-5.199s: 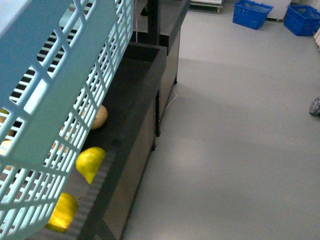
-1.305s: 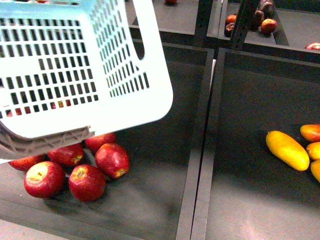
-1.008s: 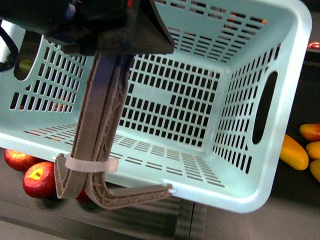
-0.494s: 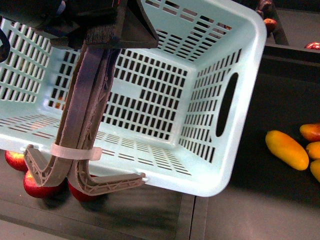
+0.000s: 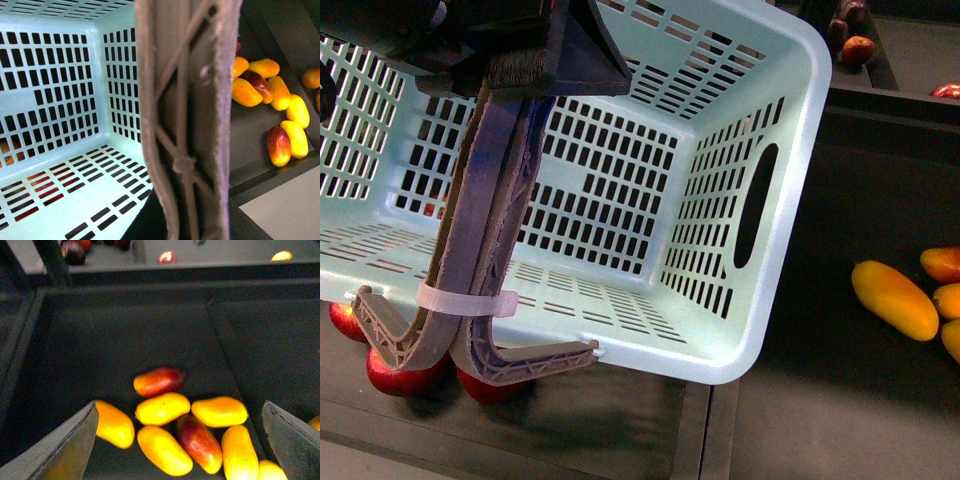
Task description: Pick mango and avocado into basket
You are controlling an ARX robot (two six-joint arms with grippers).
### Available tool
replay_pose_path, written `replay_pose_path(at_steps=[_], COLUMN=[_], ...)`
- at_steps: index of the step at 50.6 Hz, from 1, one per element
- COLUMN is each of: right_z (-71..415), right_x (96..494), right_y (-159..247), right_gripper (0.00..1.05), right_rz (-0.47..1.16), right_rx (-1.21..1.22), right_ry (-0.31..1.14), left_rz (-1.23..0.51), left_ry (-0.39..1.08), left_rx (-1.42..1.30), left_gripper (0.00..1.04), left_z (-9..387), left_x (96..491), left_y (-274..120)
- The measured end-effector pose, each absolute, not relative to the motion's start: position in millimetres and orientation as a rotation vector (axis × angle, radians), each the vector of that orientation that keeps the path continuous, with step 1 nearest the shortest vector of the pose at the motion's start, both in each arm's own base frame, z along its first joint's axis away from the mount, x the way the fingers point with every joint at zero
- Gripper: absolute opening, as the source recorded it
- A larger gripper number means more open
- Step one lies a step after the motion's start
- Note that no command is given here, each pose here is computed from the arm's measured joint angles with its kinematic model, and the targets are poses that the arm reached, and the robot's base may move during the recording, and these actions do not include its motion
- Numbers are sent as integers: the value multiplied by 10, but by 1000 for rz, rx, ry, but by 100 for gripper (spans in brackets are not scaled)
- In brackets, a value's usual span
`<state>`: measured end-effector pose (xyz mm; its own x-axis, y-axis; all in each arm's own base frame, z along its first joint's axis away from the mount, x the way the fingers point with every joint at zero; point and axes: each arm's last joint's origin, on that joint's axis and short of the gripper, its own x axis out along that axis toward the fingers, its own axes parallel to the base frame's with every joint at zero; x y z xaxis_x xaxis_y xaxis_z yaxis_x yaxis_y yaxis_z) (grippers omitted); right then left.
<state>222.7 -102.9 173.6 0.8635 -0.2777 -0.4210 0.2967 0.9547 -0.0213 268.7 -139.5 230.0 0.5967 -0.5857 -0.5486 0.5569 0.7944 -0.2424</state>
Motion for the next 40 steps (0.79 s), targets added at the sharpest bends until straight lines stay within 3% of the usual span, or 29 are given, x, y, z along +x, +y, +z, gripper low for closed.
replay_pose_path(at_steps=[20, 40], right_z=[588, -150], right_x=[2722, 2906], right_y=[-1541, -1796], right_gripper=[97, 97], right_rz=[67, 221], right_rx=[-192, -241], right_ry=[755, 829], left_rz=[-684, -671], left_ry=[656, 655], left_rx=[-53, -49], left_gripper=[7, 7], left_z=[2301, 2300], left_x=[2682, 2684], left_y=[-1403, -1399])
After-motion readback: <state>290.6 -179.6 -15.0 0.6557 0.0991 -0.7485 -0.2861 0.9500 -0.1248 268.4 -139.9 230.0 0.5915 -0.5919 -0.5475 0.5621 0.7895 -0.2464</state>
